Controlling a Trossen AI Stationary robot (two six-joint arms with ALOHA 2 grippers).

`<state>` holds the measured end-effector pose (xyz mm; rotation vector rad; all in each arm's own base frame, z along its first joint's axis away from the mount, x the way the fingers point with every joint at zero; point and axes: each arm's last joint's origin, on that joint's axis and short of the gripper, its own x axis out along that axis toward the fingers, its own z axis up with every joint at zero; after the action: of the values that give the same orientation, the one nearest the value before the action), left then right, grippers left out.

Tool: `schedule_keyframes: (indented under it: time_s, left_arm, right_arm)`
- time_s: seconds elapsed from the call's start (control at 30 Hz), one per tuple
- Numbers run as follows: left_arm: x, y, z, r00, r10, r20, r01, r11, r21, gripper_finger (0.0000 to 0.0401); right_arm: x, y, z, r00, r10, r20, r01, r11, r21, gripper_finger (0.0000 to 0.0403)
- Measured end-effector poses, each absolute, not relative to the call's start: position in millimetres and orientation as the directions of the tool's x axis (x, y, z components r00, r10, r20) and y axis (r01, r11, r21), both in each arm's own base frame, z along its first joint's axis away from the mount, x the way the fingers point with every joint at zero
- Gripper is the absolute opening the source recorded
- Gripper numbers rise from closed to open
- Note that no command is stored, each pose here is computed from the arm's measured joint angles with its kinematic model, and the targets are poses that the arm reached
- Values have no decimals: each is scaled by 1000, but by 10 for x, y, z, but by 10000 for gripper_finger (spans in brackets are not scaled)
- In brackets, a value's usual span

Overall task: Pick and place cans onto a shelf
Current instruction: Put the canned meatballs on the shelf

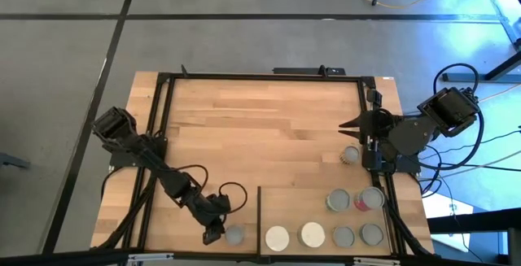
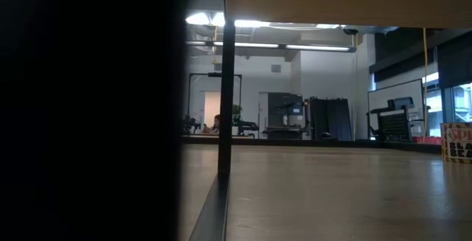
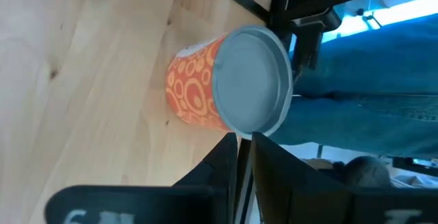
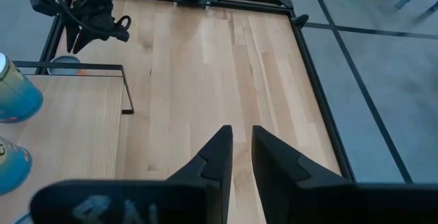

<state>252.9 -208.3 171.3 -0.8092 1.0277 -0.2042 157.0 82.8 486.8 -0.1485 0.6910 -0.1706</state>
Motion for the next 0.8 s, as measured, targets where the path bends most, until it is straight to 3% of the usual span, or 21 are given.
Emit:
schedule_keyframes:
  time_s: [0.3,0.8]
  left_arm:
    - [2567,-2025,1707,502,-528,-685,-209,695,-688,3]
    - [2724,-1798,1710,467,-575,-671,-322,597,-735,54]
  right_arm:
    - [1575,830,4873,762,-203,-615,108,976,-187,59]
    - [1574,830,4873,762,-203,-615,108,976,-187,59]
